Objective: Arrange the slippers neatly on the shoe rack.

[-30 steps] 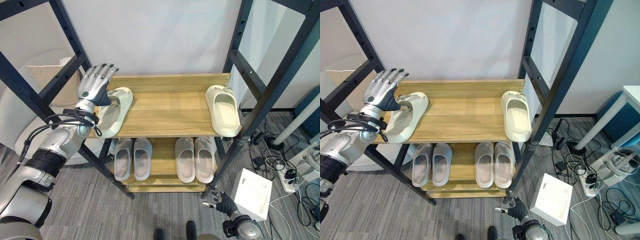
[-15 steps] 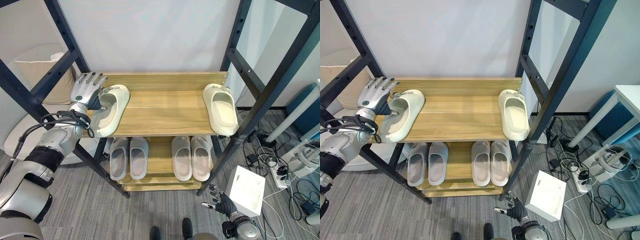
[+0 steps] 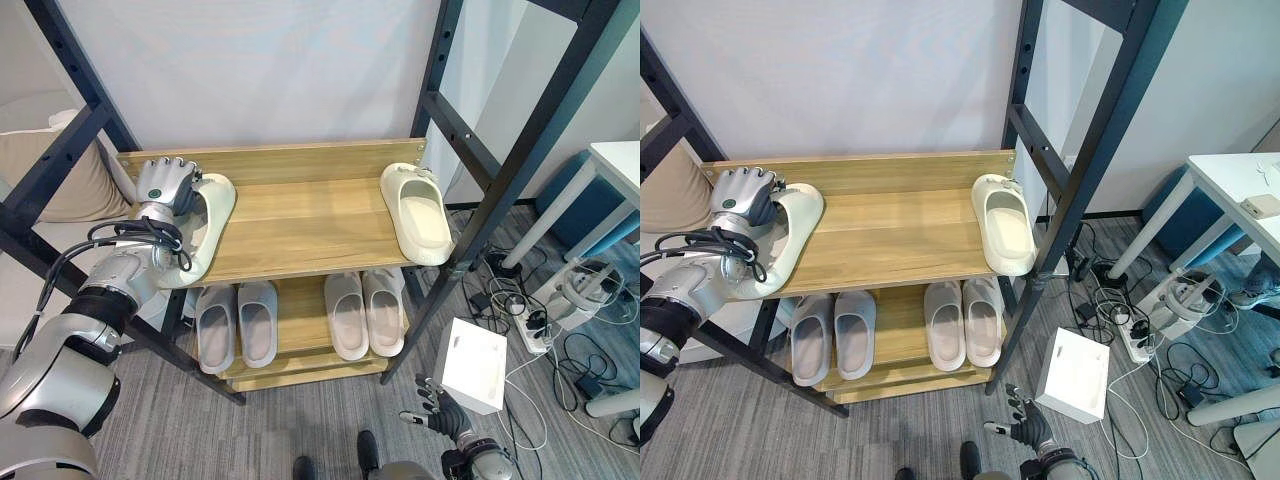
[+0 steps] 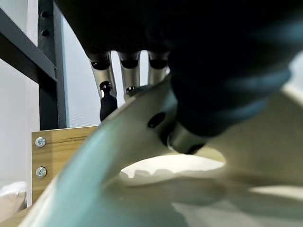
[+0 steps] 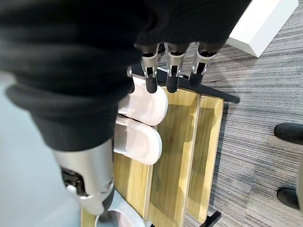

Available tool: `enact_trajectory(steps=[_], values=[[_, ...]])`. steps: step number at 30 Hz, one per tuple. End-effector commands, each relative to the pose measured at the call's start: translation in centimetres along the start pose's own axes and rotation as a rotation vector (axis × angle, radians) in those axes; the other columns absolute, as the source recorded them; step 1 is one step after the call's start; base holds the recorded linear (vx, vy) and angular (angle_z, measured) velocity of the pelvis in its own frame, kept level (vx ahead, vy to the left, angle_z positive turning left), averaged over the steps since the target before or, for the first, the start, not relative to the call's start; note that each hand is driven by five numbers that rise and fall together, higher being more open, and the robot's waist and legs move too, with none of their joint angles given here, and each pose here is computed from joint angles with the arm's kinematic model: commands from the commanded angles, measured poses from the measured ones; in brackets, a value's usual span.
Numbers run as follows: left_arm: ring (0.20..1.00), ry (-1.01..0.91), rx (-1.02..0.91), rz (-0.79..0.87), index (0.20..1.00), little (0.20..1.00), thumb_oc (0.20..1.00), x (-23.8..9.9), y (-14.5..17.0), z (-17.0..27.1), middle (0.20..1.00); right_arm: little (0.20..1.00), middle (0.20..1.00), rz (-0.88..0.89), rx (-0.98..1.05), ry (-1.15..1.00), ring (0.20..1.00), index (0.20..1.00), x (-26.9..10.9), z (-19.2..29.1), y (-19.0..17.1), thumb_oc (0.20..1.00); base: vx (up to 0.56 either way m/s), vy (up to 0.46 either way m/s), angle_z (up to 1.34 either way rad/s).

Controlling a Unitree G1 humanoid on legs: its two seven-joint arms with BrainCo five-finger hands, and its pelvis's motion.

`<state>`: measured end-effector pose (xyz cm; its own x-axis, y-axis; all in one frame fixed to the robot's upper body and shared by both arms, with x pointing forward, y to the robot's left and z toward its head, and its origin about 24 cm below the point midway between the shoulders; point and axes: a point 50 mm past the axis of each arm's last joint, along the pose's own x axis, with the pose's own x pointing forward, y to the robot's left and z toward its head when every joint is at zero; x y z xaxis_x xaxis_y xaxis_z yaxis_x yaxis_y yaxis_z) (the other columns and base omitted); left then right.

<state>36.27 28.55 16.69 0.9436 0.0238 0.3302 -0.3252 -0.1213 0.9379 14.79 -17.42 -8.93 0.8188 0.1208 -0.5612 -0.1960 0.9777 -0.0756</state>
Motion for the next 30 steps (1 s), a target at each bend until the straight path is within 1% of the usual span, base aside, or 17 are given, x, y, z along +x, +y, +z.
enact_trajectory(steps=[1, 2, 3, 4, 5, 6, 9, 10, 16, 25, 30], values=[[0.200, -0.025, -0.049, 0.110, 0.200, 0.200, 0.200, 3.0, 3.3, 1.8, 0.200, 1.000, 1.000, -0.011, -0.004, -0.170, 1.000, 1.000, 0.6, 3.5, -0.4, 1.000, 0.00, 0.000, 0.00], [0.200, -0.121, -0.078, 0.153, 0.200, 0.200, 0.200, 3.2, 4.3, 4.3, 0.200, 1.000, 1.000, -0.015, -0.002, -0.167, 1.000, 1.000, 0.6, 3.4, -0.4, 1.000, -0.03, -0.016, -0.03], [0.200, -0.121, -0.078, 0.153, 0.200, 0.200, 0.200, 3.2, 4.3, 4.3, 0.200, 1.000, 1.000, -0.015, -0.003, -0.167, 1.000, 1.000, 0.6, 3.4, -0.4, 1.000, -0.04, -0.029, -0.01], [0.200, -0.183, -0.093, 0.173, 0.200, 0.200, 0.200, 3.3, 4.7, 6.1, 0.200, 1.000, 1.000, -0.021, 0.003, -0.165, 1.000, 1.000, 0.8, 3.5, -0.4, 1.000, 0.00, 0.000, 0.00], [0.200, -0.183, -0.093, 0.173, 0.200, 0.200, 0.200, 3.3, 4.7, 6.1, 0.200, 1.000, 1.000, -0.021, 0.003, -0.165, 1.000, 1.000, 0.8, 3.5, -0.4, 1.000, -0.05, -0.034, 0.00], [0.200, -0.244, -0.101, 0.200, 0.200, 0.200, 0.200, 3.4, 5.4, 7.9, 0.200, 1.000, 1.000, -0.029, 0.006, -0.165, 1.000, 1.000, 0.8, 3.5, -0.6, 1.000, 0.00, 0.000, 0.00], [0.200, -0.282, -0.111, 0.216, 0.200, 0.200, 0.200, 3.3, 5.6, 9.2, 0.200, 1.000, 1.000, -0.035, 0.012, -0.163, 1.000, 1.000, 0.8, 3.5, -0.7, 1.000, -0.04, -0.033, -0.01], [0.200, -0.310, -0.129, 0.227, 0.200, 0.200, 0.200, 3.4, 5.8, 10.5, 0.200, 1.000, 1.000, -0.042, 0.016, -0.162, 1.000, 1.000, 0.7, 3.5, -0.9, 1.000, -0.03, -0.028, -0.02], [0.200, -0.330, -0.137, 0.206, 0.200, 0.200, 0.200, 4.1, 5.4, 12.8, 0.200, 1.000, 1.000, -0.071, 0.022, -0.158, 1.000, 1.000, 0.4, 3.3, -1.7, 1.000, -0.03, -0.036, -0.01], [0.200, -0.291, -0.114, 0.205, 0.200, 0.200, 0.200, 5.2, 5.6, 13.4, 0.200, 1.000, 1.000, -0.091, 0.015, -0.140, 1.000, 1.000, -0.1, 2.8, -2.4, 1.000, 0.00, -0.032, -0.08], [0.200, -0.260, -0.101, 0.232, 0.200, 0.200, 0.200, 5.8, 6.0, 13.9, 0.200, 1.000, 1.000, -0.097, 0.009, -0.141, 1.000, 1.000, -0.6, 2.6, -2.7, 1.000, 0.01, -0.028, -0.13]])
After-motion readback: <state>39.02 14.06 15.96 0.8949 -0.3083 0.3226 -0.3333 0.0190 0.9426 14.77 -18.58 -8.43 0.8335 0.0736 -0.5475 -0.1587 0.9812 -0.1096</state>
